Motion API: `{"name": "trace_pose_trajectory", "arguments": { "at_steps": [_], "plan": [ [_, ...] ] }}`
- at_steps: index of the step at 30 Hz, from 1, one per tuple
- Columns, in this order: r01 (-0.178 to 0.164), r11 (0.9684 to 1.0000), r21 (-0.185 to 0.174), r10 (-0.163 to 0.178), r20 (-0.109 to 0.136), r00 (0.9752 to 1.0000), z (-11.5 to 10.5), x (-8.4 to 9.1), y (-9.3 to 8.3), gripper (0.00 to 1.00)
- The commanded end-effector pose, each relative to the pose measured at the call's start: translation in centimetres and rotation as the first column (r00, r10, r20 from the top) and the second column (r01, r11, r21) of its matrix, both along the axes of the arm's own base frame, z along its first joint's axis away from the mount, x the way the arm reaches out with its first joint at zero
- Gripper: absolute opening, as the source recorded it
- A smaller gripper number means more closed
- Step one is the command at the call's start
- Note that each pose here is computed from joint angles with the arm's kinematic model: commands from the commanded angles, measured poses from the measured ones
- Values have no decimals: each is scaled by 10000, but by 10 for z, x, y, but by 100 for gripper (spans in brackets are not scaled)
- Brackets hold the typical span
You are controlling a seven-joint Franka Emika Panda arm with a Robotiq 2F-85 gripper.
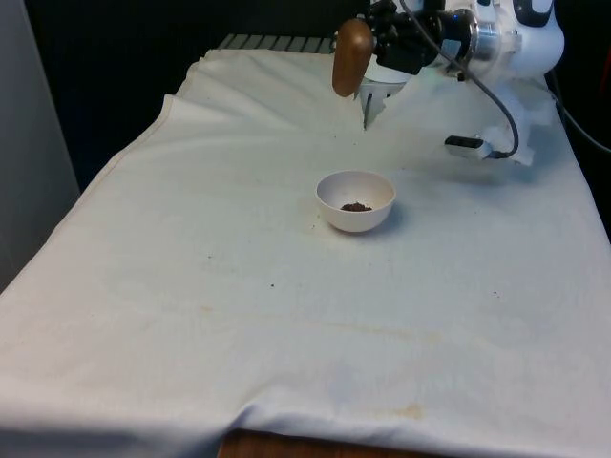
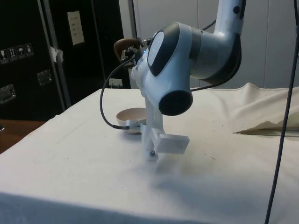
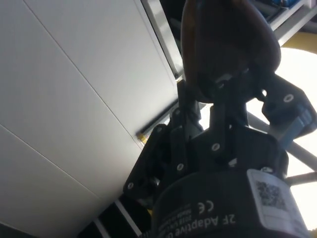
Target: Pour the coffee beans from the cup into the bowl.
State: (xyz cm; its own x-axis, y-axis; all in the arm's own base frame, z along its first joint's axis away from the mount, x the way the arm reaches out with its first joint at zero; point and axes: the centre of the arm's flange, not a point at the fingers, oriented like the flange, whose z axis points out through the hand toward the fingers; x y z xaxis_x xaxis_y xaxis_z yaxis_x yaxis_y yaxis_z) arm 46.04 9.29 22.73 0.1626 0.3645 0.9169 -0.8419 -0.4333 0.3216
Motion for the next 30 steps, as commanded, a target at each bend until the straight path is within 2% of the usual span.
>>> {"name": "trace_pose_trajectory", "arguments": {
  "at_steps": [1, 6, 7, 8, 12, 13, 14, 15, 20, 21, 22, 27, 28, 29, 30],
  "plan": [
    [50, 9998, 215, -50, 13, 10000, 1, 0, 1, 6],
    [190, 9981, 582, -192, 29, 9998, 0, 3, -1, 6],
    [148, 9992, 374, -149, 48, 9999, 0, 2, -1, 6],
    [203, 9977, 652, -206, 37, 9998, 0, 3, -1, 6],
    [316, 9951, 932, -324, 71, 9995, 2, 6, -5, 6],
    [332, 9947, 970, -341, 72, 9994, 2, 6, -6, 6],
    [329, 9964, 784, -338, 100, 9994, 0, 6, -5, 6],
    [362, 9943, 1004, -372, 84, 9993, 3, 7, -7, 6],
    [433, 9916, 1220, -450, 111, 9989, 10, 11, -13, 6],
    [418, 9935, 1061, -438, 165, 9989, 8, 11, -12, 6],
    [452, 9910, 1260, -471, 118, 9988, 11, 12, -14, 6],
    [512, 9874, 1495, -541, 158, 9984, 17, 16, -22, 6],
    [516, 9870, 1524, -547, 163, 9984, 18, 17, -23, 6],
    [498, 9893, 1369, -533, 220, 9983, 17, 17, -22, 6],
    [525, 9862, 1571, -559, 169, 9983, 19, 18, -23, 6]
  ]
}}
